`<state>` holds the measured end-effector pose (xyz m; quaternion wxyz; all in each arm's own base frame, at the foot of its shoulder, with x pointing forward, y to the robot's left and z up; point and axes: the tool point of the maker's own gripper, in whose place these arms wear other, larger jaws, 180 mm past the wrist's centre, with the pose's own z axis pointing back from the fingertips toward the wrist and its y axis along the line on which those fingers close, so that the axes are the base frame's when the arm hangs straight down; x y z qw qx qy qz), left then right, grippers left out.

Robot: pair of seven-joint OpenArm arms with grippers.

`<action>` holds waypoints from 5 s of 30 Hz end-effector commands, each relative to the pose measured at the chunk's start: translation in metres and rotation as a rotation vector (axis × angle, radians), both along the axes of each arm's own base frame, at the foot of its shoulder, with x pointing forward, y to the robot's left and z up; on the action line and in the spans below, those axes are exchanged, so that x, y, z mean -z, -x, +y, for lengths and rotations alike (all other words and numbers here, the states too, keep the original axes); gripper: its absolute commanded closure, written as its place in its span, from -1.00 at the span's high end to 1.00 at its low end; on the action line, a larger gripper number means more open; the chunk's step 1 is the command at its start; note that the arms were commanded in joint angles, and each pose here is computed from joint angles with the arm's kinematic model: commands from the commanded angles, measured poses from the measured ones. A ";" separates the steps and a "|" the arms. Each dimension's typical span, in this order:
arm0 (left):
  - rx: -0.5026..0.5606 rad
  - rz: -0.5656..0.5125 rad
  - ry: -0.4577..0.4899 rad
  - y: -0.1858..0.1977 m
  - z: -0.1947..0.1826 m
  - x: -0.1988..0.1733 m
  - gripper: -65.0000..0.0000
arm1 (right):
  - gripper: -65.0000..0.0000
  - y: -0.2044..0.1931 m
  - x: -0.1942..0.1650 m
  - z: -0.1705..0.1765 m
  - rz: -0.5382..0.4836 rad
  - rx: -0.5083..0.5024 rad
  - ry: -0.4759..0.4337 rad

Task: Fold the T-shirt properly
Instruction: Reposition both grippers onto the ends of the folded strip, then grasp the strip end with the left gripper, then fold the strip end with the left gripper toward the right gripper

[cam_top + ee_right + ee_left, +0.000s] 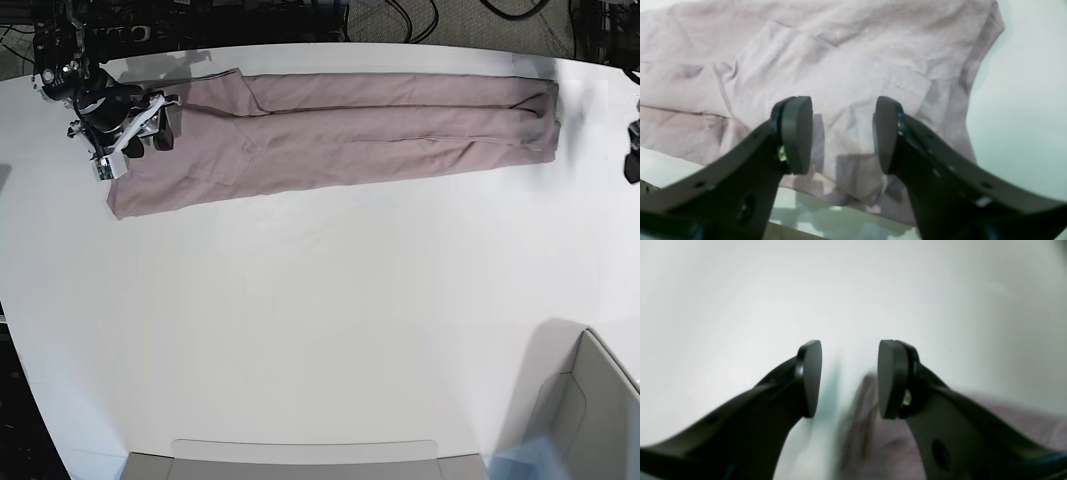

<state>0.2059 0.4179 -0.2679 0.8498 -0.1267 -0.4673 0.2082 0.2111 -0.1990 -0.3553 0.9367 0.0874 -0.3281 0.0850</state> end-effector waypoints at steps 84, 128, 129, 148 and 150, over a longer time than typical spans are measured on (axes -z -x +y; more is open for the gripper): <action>0.352 0.466 -0.005 0.036 -0.057 0.135 -0.18 | -0.07 0.002 0.014 0.020 -0.036 -0.120 0.201; 0.389 0.281 -0.156 -0.012 -0.063 0.069 -1.00 | -0.07 -0.015 0.003 0.020 -0.085 -0.115 0.207; 0.407 0.270 -0.181 -0.017 -0.066 0.061 -1.00 | -0.07 -0.016 0.003 0.021 -0.088 -0.116 0.206; 0.636 0.180 -0.139 -0.020 -0.197 0.058 -1.00 | -0.07 -0.021 0.000 0.027 -0.104 -0.107 0.187; 0.665 0.172 -0.121 -0.019 -0.215 0.060 -1.00 | -0.07 -0.022 -0.001 0.027 -0.107 -0.106 0.187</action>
